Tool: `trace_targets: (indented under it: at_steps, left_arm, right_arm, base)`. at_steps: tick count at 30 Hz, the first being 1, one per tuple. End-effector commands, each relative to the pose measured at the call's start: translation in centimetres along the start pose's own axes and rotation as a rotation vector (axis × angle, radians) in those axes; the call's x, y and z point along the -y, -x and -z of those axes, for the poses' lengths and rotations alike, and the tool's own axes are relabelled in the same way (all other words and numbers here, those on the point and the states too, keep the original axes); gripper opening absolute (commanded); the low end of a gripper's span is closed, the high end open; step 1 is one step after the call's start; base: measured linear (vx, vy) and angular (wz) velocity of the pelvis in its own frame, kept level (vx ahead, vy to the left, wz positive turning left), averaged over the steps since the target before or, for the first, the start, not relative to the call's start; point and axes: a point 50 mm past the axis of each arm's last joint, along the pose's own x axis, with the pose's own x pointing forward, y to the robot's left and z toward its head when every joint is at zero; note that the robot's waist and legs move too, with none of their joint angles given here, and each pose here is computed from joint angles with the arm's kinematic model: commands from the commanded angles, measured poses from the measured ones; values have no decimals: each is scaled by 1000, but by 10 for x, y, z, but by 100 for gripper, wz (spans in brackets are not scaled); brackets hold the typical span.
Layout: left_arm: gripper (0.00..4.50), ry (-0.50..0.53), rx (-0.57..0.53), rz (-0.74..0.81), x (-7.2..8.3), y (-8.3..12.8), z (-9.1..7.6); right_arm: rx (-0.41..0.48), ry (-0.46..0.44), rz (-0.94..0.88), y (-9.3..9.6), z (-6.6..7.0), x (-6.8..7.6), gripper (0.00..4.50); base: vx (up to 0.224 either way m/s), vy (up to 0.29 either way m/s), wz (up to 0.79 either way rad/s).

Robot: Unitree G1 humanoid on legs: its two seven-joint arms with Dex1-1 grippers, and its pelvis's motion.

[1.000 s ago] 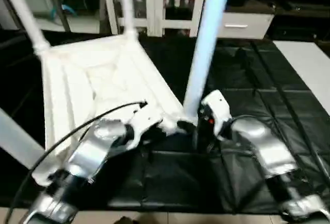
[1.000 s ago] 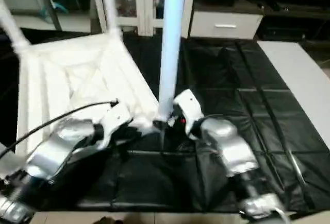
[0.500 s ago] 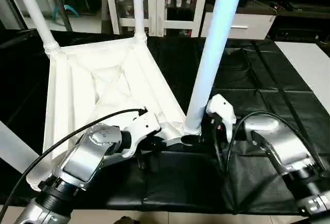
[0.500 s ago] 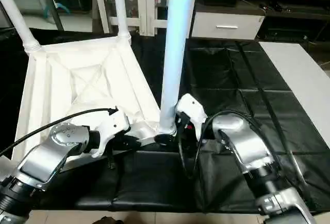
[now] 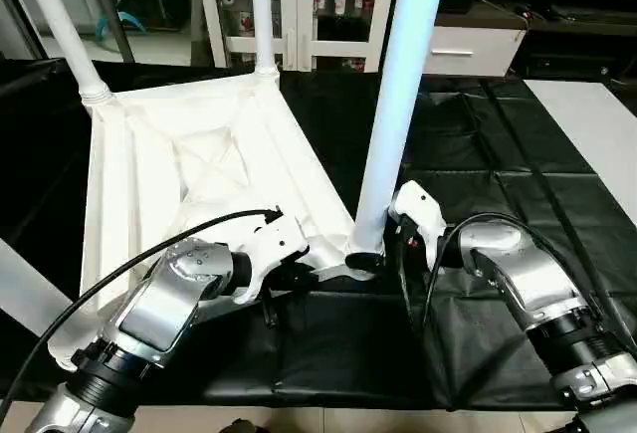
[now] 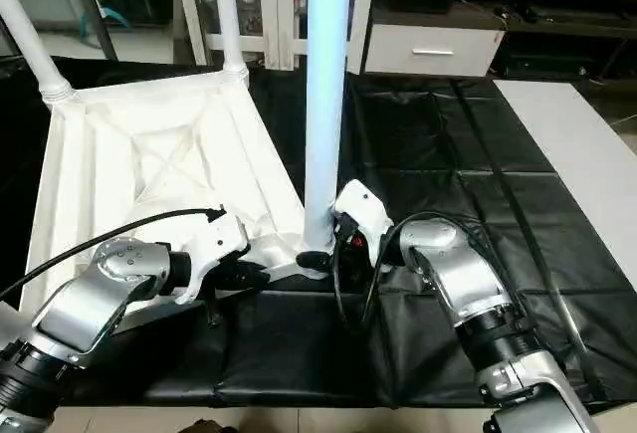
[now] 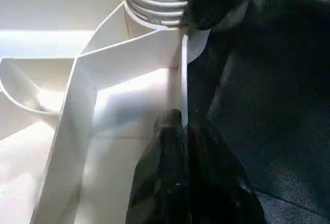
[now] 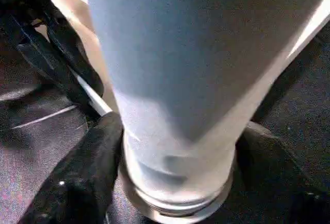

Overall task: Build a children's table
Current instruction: Rotate leg to tighten

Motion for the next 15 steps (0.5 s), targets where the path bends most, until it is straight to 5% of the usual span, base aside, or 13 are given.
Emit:
trace_targets:
  at_steps: [1,6,15]
  left_arm:
    - [0,-20,13,47,8,-5,-6]
    - [0,-20,9,54,9,-3,-4]
    - [0,-1,17,47,9,-6,-3]
  right_arm:
    - [9,32,2,-1,-7,2,321]
    - [9,29,-5,-3,-5,0,279]
    - [40,-2,85,-5,0,3,272]
  base:
    - [0,0,0]
    - [0,0,0]
    - [0,0,0]
